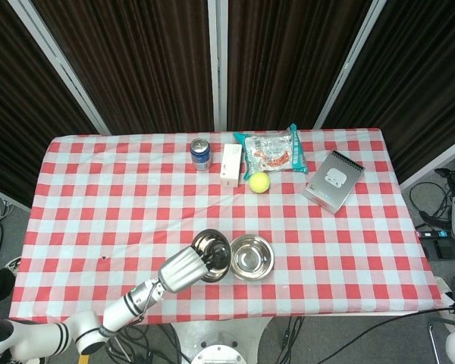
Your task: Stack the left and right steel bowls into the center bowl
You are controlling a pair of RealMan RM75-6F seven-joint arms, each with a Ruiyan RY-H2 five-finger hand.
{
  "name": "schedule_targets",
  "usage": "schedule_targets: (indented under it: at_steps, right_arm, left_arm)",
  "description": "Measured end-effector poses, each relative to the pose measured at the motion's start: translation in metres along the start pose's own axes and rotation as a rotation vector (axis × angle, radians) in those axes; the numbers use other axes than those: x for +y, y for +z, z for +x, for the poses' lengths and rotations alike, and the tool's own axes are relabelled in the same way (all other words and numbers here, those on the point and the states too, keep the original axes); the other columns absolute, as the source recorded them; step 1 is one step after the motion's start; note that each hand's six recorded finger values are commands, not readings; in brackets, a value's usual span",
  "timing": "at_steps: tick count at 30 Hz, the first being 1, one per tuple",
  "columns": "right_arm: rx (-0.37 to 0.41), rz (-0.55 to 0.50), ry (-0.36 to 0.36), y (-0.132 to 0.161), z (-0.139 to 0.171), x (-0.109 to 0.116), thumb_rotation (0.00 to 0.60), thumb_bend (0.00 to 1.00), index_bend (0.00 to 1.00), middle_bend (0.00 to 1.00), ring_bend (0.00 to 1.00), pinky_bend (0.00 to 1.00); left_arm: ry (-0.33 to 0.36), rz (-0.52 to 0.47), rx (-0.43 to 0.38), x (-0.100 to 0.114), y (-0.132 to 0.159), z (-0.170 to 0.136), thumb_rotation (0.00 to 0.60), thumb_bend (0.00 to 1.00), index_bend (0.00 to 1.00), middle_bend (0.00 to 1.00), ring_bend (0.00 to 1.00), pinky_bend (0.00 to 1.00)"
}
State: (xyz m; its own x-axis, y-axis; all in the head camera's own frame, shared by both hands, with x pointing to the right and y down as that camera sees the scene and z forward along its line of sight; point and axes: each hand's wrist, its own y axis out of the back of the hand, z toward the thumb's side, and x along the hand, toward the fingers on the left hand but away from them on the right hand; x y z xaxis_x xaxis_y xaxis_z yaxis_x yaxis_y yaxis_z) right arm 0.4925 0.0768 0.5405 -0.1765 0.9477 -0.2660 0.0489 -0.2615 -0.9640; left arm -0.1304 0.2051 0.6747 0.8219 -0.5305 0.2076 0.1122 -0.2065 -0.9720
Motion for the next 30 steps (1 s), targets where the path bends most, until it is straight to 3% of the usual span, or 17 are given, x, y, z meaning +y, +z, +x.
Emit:
schedule_targets:
  at_steps: [13, 23, 30]
  right_arm:
    - [0.035, -0.053, -0.032, 0.016, -0.007, 0.024, 0.600, 0.04, 0.24, 0.28, 0.19, 0.13]
    - [0.061, -0.056, -0.075, 0.028, -0.009, 0.051, 0.600, 0.04, 0.25, 0.29, 0.19, 0.14]
    - [0.054, -0.073, -0.098, 0.024, -0.005, 0.062, 0.600, 0.04, 0.25, 0.29, 0.19, 0.14]
  left_arm:
    - [-0.085, 0.035, -0.019, -0.025, -0.001, 0.000, 0.600, 0.38, 0.71, 0.72, 0.84, 0.93]
    - [-0.056, 0.051, -0.027, -0.015, -0.007, 0.020, 0.600, 0.38, 0.71, 0.72, 0.84, 0.93]
    - [-0.066, 0.044, -0.032, -0.020, -0.001, 0.022, 0.600, 0.38, 0.71, 0.72, 0.84, 0.93]
